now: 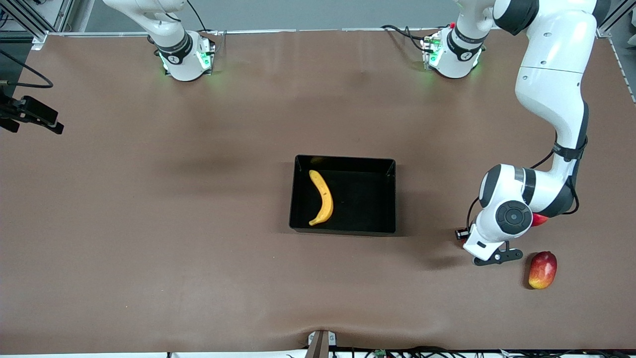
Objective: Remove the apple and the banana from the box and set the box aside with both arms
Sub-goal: 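Lower the apple onto the table and open the left gripper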
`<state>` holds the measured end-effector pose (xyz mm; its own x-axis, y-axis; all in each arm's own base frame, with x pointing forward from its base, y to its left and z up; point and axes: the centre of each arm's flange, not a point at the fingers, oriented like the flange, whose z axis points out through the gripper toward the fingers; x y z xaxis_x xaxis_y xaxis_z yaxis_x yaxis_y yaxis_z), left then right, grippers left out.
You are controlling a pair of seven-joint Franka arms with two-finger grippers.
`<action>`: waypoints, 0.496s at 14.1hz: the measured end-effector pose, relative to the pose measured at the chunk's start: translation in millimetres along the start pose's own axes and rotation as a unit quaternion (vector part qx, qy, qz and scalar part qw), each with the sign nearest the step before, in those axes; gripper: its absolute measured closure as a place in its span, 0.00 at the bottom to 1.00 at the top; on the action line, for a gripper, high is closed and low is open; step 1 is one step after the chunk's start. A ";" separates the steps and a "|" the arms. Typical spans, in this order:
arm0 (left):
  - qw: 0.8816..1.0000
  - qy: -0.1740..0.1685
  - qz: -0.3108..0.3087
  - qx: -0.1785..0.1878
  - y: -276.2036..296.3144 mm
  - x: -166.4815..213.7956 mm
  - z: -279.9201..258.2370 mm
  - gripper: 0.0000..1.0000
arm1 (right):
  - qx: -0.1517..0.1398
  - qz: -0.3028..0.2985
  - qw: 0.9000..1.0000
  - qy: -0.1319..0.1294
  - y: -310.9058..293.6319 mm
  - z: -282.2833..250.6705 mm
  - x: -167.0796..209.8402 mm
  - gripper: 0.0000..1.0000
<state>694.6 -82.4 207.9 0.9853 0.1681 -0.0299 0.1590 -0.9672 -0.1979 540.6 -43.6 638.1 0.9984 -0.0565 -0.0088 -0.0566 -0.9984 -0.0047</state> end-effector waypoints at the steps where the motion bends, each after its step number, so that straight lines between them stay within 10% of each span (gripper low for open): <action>1: 1.000 0.000 0.000 0.000 -0.6 0.2 0.1 0.32 | 0.000 0.000 1.000 0.000 0.0 0.0 0.0 0.00; 7: 1.000 0.023 -0.002 -0.008 0.5 8.0 -23.2 0.00 | 0.000 0.000 1.000 0.000 0.1 0.2 0.1 0.00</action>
<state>704.0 -85.9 230.3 0.9864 0.1633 0.0157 0.1634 -0.9698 -0.1812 540.6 -43.7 637.9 0.9983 -0.0568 -0.0091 -0.0568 -0.9984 -0.0048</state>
